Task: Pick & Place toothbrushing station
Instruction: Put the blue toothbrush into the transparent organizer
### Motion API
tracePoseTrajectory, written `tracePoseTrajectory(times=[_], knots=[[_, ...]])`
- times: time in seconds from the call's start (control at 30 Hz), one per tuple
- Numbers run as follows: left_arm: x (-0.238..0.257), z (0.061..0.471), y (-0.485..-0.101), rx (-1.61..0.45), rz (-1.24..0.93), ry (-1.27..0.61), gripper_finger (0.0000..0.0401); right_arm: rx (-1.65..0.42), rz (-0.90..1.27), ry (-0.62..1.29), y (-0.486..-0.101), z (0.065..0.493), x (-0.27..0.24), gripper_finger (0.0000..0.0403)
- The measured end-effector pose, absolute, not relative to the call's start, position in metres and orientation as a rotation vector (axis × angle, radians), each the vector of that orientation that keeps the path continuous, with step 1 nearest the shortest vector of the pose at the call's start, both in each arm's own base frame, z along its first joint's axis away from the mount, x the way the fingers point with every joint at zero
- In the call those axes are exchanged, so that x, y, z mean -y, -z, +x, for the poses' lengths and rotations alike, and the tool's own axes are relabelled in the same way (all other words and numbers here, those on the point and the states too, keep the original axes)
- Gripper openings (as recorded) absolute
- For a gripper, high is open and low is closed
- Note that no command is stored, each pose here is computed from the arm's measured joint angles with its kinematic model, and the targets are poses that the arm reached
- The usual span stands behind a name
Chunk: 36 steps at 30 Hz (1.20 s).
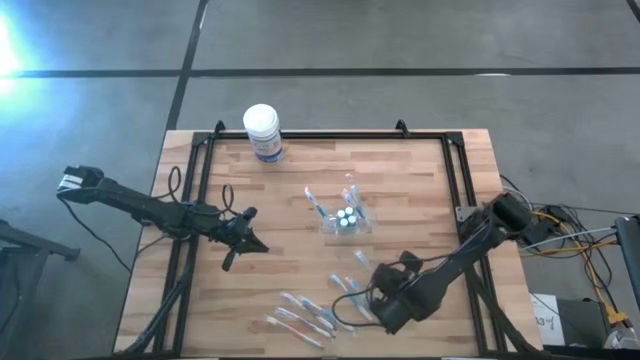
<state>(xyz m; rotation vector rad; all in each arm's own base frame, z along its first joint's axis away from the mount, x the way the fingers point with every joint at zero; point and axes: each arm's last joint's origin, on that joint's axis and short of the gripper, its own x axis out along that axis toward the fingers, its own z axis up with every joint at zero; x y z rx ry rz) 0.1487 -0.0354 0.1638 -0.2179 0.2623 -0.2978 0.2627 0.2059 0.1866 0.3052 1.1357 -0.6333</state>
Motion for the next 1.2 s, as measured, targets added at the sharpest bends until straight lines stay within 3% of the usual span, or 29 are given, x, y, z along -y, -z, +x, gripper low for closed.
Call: tracePoseTrajectory(times=[0.3, 0.8, 1.0, 1.2], knots=[[0.038, 0.152, -0.180, -0.139, -0.188, 0.354, 0.0010, -0.730, 0.180, 0.467, -0.223, 0.284, -0.208, 0.0017], [0.053, 0.180, -0.238, 0.076, -0.085, 0.464, 0.0021, -0.445, -0.115, 0.411, -0.255, 0.333, -0.184, 0.0016], [0.061, 0.197, -0.234, 0.033, 0.002, 0.480, 0.0065, -0.416, -0.177, 0.409, -0.258, 0.343, -0.176, 0.0016], [0.072, 0.217, -0.242, 0.012, -0.004, 0.503, 0.0153, -0.403, -0.222, 0.402, -0.262, 0.350, -0.168, 0.0016]])
